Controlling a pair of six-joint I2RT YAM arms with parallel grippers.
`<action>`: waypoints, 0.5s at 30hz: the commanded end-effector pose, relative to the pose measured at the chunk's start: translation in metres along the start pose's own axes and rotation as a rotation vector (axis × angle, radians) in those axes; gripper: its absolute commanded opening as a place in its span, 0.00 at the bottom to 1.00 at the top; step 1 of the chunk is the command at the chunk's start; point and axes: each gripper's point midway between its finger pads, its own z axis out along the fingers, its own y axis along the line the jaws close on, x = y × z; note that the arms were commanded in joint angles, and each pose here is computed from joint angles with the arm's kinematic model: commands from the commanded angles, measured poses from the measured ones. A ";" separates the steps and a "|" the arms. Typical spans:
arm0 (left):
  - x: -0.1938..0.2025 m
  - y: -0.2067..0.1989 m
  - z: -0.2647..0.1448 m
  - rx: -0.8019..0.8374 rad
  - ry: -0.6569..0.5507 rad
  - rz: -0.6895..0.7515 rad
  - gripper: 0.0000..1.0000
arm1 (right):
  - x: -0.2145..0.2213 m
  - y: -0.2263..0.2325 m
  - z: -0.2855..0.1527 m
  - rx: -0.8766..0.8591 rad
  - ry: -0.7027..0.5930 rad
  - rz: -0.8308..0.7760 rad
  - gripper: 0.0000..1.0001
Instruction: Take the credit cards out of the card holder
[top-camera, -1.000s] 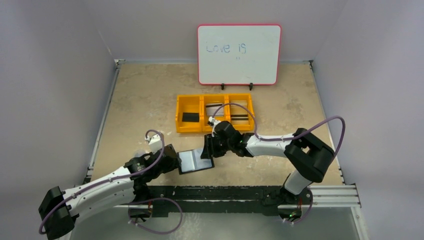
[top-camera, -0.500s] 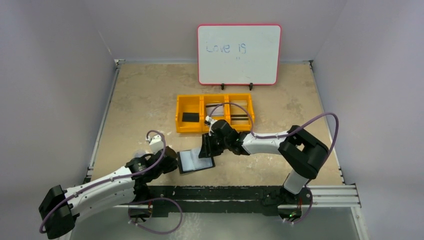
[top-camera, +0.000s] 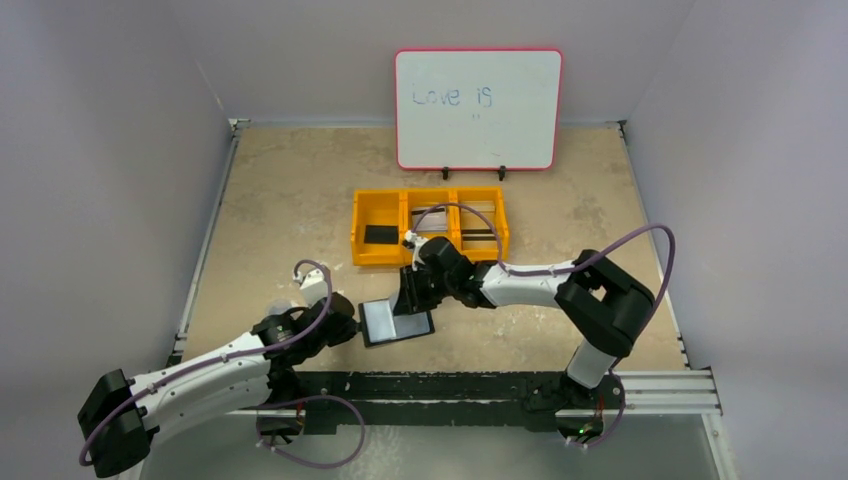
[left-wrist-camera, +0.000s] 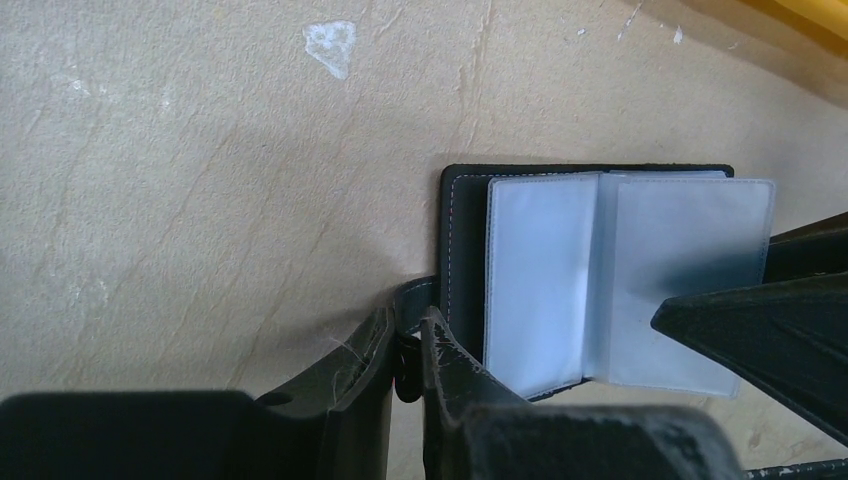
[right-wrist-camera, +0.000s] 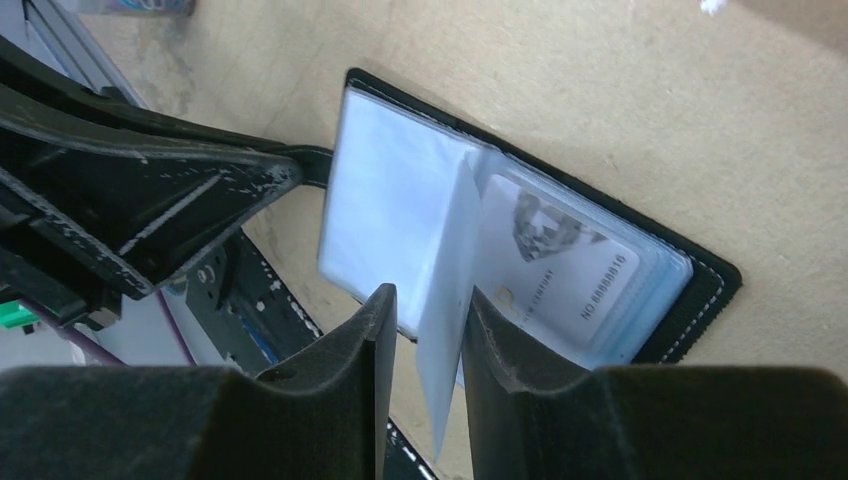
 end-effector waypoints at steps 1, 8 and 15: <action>-0.004 -0.007 0.000 0.026 -0.015 -0.007 0.11 | -0.019 0.032 -0.008 -0.070 -0.039 -0.078 0.33; -0.009 -0.008 -0.001 0.026 -0.036 -0.019 0.08 | -0.015 0.075 -0.004 -0.226 0.001 -0.171 0.40; -0.027 0.003 -0.015 -0.013 -0.107 -0.067 0.19 | -0.010 0.092 0.010 -0.243 0.030 -0.220 0.40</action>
